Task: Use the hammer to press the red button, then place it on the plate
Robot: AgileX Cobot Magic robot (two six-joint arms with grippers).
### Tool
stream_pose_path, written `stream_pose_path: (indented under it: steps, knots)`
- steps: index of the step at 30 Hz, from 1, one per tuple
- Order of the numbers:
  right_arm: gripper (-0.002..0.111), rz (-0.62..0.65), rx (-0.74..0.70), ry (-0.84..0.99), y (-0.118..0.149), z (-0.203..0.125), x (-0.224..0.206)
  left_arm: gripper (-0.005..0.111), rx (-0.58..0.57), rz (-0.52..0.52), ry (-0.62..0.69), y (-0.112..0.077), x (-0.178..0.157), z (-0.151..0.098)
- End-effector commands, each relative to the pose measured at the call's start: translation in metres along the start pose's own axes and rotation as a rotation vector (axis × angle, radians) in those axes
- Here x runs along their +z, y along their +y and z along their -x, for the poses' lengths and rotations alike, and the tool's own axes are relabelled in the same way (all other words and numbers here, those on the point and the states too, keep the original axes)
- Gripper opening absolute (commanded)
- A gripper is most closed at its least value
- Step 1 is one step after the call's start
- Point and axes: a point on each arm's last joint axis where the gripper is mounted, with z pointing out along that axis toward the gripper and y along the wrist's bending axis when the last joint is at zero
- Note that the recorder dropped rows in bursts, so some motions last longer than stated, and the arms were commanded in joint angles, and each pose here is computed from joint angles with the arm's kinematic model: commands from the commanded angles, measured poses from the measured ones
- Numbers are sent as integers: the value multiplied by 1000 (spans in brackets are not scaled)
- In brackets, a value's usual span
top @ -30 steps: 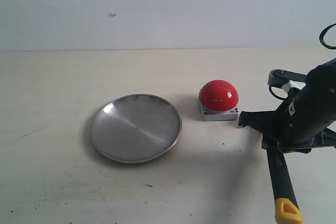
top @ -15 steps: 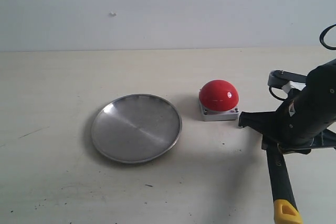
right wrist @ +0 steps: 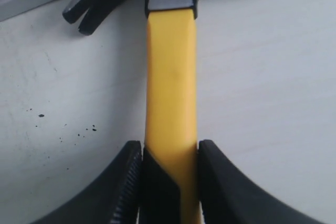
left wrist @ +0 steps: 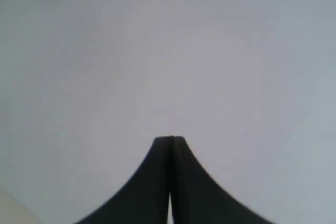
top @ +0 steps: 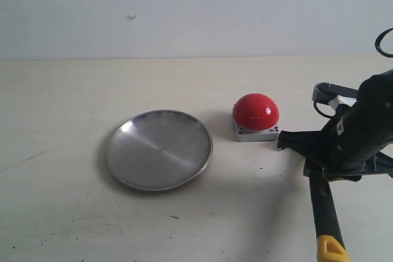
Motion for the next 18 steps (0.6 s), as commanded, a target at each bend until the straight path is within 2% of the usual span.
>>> stream_pose_path:
  steps: [1, 4, 7, 11, 15, 18]
  knots:
    - [0, 39, -4, -23, 3, 2, -4, 0, -161, 61, 104, 4, -1, -9]
    - [0, 46, -3, -23, 4, 2, -4, 0, -122, 152, 288, 11, 0, -23]
    - [0, 51, -17, -30, 4, 3, -5, 0, -97, 74, 389, 2, 8, -26]
    - [0, 56, -17, -39, 8, 9, -8, 0, -44, -57, 567, -24, 29, -28]
    - [0, 52, -30, -37, 11, 14, -12, 0, -40, -155, 805, -55, 49, -45]
    - [0, 49, -40, -32, 11, 15, -13, 0, 40, -213, 982, -78, 54, -62]
